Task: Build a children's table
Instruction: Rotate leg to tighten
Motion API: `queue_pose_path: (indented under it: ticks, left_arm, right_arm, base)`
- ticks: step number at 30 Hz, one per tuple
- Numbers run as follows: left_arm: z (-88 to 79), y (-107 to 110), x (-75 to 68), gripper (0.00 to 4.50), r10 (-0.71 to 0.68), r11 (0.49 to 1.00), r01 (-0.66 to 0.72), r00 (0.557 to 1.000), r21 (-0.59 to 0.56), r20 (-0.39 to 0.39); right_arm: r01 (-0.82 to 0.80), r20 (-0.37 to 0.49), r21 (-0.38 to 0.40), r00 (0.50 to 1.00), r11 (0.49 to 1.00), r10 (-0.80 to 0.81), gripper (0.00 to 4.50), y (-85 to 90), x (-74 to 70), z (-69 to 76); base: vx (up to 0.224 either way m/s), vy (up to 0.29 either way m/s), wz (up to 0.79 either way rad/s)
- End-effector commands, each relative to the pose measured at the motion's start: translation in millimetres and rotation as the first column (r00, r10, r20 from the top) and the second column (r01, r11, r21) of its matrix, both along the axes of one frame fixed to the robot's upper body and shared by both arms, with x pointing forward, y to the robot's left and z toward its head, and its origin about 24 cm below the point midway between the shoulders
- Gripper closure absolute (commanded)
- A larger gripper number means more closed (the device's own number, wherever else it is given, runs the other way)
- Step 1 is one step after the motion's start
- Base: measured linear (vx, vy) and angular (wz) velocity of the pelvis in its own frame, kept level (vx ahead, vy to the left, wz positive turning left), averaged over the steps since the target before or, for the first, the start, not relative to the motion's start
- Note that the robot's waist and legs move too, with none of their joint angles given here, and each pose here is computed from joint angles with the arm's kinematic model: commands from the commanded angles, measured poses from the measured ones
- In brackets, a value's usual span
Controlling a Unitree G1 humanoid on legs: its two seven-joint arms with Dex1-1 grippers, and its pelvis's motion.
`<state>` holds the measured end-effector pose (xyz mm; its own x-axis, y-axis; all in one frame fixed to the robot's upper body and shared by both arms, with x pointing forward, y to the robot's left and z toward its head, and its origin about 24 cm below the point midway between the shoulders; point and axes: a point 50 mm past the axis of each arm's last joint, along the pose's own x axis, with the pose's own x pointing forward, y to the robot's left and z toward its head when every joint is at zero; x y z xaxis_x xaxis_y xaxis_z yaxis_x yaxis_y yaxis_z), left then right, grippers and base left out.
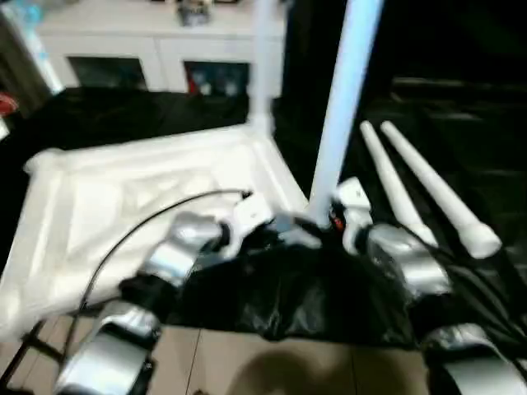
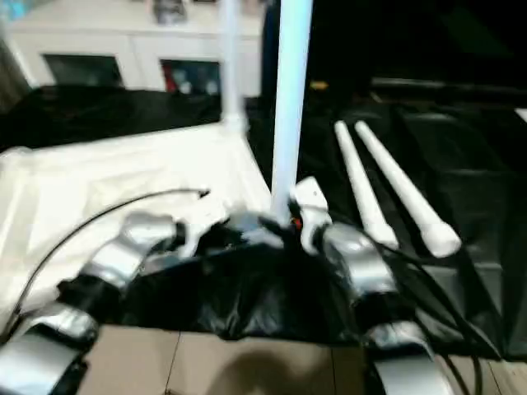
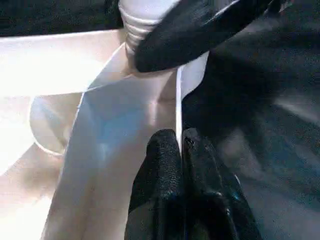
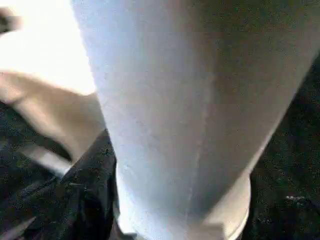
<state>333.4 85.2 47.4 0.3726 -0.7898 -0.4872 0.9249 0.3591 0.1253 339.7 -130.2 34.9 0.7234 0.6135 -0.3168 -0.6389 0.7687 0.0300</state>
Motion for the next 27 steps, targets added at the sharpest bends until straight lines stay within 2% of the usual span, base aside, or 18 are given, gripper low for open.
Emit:
queue_pose_path:
  ticks: [1, 4, 6, 7, 9, 13, 16, 22, 27]
  left_arm:
    - [17.2, -26, 5.9, 4.50, 0.003, 0.998, 0.001, 0.998, -0.063, 0.058]
    - [19.4, -35, 7.8, 4.50, 0.026, 0.997, -0.022, 0.998, -0.074, 0.063]
    - [21.6, -44, 9.8, 4.50, 0.058, 0.994, -0.051, 0.996, -0.093, 0.071]
    - [21.8, -46, 9.8, 4.50, 0.060, 0.994, -0.052, 0.996, -0.096, 0.074]
    - [21.6, -47, 8.8, 4.50, 0.047, 0.994, -0.039, 0.996, -0.099, 0.077]
    - [18.9, -46, 5.1, 4.50, 0.009, 0.996, -0.003, 0.997, -0.090, 0.074]
    - [15.7, -40, 3.0, 4.50, -0.013, 0.997, 0.018, 0.998, -0.080, 0.065]
    - [11.6, -25, -3.4, 4.50, -0.095, 0.993, 0.098, 0.995, -0.070, 0.037]
    - [11.1, -9, -8.7, 4.50, -0.179, 0.982, 0.180, 0.984, -0.051, 0.020]
  right_arm:
    - [0.104, -0.122, -0.035, 0.987, 0.994, -0.108, 1.77, 11.5, -5.2, -26.4]
    - [0.181, -0.130, 0.000, 0.975, 0.983, -0.180, 1.78, 18.8, -1.0, -25.4]
    - [0.198, -0.088, 0.032, 0.977, 0.980, -0.195, 1.78, 32.3, 3.1, -20.0]
    - [0.185, -0.076, 0.058, 0.981, 0.981, -0.180, 1.43, 36.8, 3.5, -18.0]
    - [0.169, -0.076, 0.078, 0.984, 0.982, -0.163, 1.06, 39.6, 2.9, -17.2]
    - [0.137, -0.073, 0.106, 0.989, 0.985, -0.130, 0.80, 41.5, 1.9, -16.0]
    - [0.073, -0.024, 0.062, 0.997, 0.995, -0.071, 0.54, 36.3, 1.1, -13.8]
    - [-0.113, 0.040, -0.002, 0.993, 0.994, 0.113, 0.54, 18.5, -6.7, -10.3]
    - [-0.274, 0.031, 0.033, 0.962, 0.961, 0.273, 0.54, -2.3, -16.7, -2.5]
  base:
    - [0.000, 0.000, 0.00]
    - [0.000, 0.000, 0.00]
    - [0.000, 0.000, 0.00]
    - [0.000, 0.000, 0.00]
    - [0.000, 0.000, 0.00]
    - [0.000, 0.000, 0.00]
    - [0.000, 0.000, 0.00]
    - [0.000, 0.000, 0.00]
    - [0.000, 0.000, 0.00]
